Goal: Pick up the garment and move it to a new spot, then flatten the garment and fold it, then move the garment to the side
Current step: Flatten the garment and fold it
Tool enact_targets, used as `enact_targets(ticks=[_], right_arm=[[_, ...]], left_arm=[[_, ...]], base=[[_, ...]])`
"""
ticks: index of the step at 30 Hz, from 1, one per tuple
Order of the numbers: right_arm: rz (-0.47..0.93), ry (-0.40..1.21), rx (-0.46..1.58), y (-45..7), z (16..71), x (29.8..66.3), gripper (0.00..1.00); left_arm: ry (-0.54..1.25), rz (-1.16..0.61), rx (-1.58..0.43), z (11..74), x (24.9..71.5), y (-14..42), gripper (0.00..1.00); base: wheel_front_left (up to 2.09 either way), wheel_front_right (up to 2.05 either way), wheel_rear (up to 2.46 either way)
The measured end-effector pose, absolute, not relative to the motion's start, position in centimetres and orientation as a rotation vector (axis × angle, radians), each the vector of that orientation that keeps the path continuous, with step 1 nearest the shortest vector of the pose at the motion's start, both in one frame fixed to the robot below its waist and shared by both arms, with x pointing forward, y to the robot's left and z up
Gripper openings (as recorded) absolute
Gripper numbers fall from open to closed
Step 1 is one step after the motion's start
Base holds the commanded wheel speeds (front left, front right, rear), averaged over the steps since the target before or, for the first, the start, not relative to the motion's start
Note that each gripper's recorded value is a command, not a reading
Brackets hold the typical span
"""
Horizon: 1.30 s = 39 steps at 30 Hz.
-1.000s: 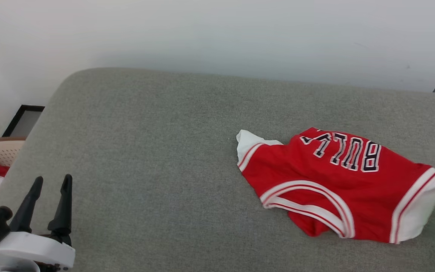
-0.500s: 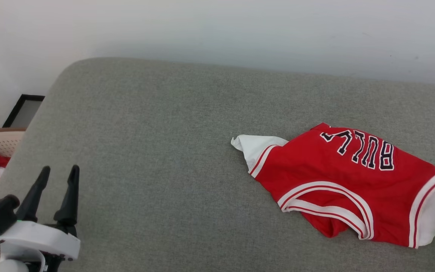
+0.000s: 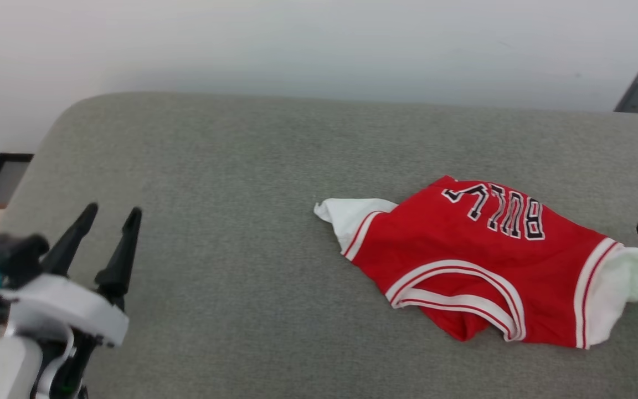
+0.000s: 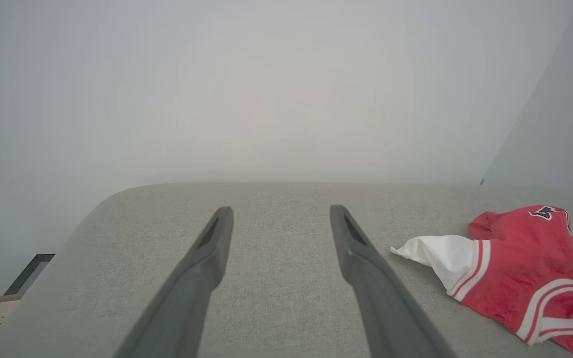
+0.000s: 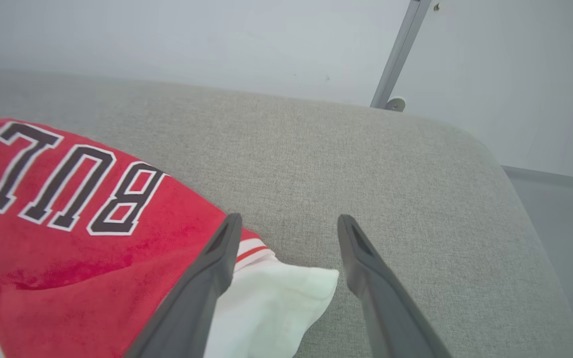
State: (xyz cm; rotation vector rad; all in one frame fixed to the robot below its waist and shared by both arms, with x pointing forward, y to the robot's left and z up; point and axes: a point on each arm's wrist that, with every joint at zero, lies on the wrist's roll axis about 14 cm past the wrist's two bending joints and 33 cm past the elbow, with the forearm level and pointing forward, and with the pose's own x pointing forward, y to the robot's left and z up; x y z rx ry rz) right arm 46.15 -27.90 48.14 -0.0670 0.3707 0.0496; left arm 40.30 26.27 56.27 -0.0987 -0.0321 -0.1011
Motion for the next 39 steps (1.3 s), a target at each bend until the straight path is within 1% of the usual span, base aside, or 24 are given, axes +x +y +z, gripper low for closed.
enact_targets(ticks=[5,11,16,22,29,39], right_arm=[[0.061,0.191,-0.041,-27.0,51.0,46.1,1.00],[0.052,-0.015,-0.018,-25.8,54.0,44.9,1.00],[0.013,-0.122,-0.007,-25.7,55.1,43.2,1.00],[-0.039,-0.138,0.017,-26.0,54.3,41.8,1.00],[-0.085,-0.115,0.028,-26.4,53.0,41.1,1.00],[-0.134,-0.069,0.029,-27.4,51.1,40.6,1.00]], left_arm=[[0.005,-0.217,-0.058,57.5,42.8,23.1,1.00],[0.079,-0.335,-0.018,58.0,45.9,19.4,1.00],[0.150,-0.423,-0.003,58.1,48.0,16.3,1.00],[0.342,-0.531,-0.001,55.1,49.8,12.4,1.00],[0.626,-0.573,0.005,49.6,50.7,9.6,1.00],[0.820,-0.589,-0.014,45.2,51.9,7.0,1.00]], base=[[0.00,0.00,0.00],[0.00,0.00,0.00],[0.00,0.00,0.00],[0.00,0.00,0.00],[0.00,0.00,0.00],[0.00,0.00,0.00]])
